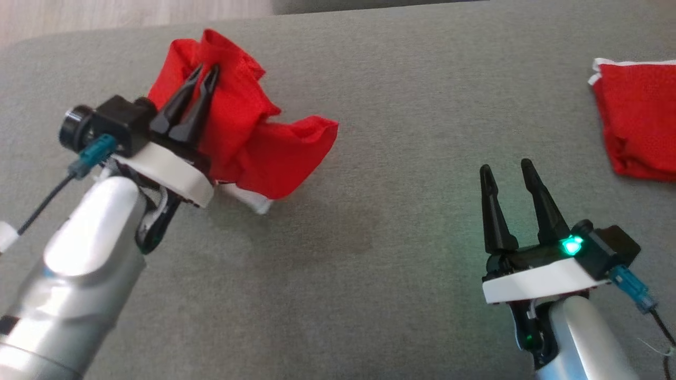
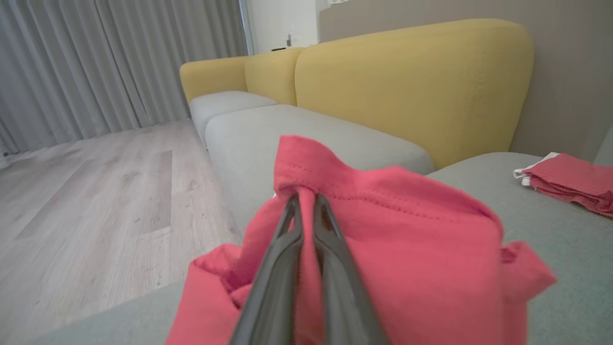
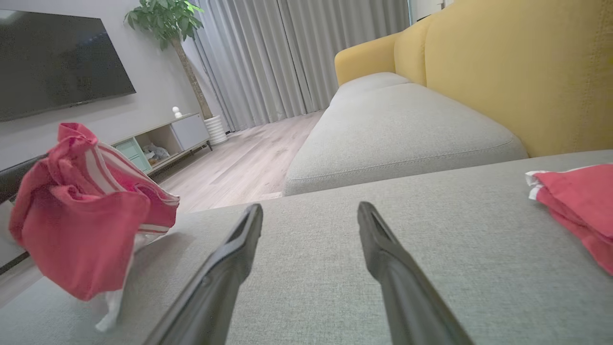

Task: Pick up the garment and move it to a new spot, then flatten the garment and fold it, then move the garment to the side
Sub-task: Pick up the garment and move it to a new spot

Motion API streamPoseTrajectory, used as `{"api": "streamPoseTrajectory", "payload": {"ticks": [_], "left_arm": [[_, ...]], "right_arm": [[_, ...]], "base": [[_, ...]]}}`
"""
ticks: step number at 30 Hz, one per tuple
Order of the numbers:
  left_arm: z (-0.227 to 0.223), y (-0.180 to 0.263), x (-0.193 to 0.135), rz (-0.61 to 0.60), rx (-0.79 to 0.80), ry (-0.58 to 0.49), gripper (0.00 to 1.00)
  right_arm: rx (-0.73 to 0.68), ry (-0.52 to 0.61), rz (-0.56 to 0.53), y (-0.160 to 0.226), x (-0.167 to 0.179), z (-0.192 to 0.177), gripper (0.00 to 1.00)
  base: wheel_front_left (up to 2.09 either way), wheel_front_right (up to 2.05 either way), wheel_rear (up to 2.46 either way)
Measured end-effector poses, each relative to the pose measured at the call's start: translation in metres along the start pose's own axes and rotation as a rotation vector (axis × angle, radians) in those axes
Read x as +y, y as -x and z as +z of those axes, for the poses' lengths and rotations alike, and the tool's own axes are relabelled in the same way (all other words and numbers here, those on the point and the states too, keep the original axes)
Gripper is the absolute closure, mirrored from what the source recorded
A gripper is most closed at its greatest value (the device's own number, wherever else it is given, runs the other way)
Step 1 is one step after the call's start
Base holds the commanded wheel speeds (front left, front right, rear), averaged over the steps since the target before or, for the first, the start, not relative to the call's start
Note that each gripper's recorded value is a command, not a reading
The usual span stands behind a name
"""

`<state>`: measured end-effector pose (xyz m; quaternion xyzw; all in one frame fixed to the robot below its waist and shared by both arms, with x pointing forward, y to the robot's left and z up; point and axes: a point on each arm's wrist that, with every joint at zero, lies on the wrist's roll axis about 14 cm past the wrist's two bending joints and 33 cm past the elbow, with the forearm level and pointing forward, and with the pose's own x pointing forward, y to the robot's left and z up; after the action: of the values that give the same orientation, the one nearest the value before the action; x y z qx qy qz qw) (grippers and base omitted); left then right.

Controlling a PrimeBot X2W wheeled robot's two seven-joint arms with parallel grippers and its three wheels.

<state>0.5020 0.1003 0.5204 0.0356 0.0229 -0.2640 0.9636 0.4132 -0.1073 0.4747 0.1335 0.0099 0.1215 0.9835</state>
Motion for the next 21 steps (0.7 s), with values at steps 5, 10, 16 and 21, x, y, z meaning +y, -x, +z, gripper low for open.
{"api": "streamPoseTrajectory", "payload": {"ticks": [5, 10, 16, 21], "left_arm": [[0.013, -0.016, -0.023, -0.083, -0.017, -0.017, 1.0], [0.015, -0.037, -0.048, -0.163, -0.005, -0.02, 1.0], [0.021, -0.08, -0.083, -0.288, 0.002, -0.072, 1.0], [0.023, -0.121, -0.112, -0.378, 0.008, -0.107, 1.0]], "right_arm": [[-0.019, -0.01, -0.039, 0.009, -0.011, 0.008, 0.0], [-0.027, -0.025, -0.076, 0.015, -0.021, 0.01, 0.0], [-0.041, -0.046, -0.132, 0.02, -0.039, 0.015, 0.0], [-0.059, -0.046, -0.18, 0.022, -0.055, 0.022, 0.0]], "base": [[0.0, 0.0, 0.0], [0.0, 0.0, 0.0], [0.0, 0.0, 0.0], [0.0, 0.0, 0.0]]}}
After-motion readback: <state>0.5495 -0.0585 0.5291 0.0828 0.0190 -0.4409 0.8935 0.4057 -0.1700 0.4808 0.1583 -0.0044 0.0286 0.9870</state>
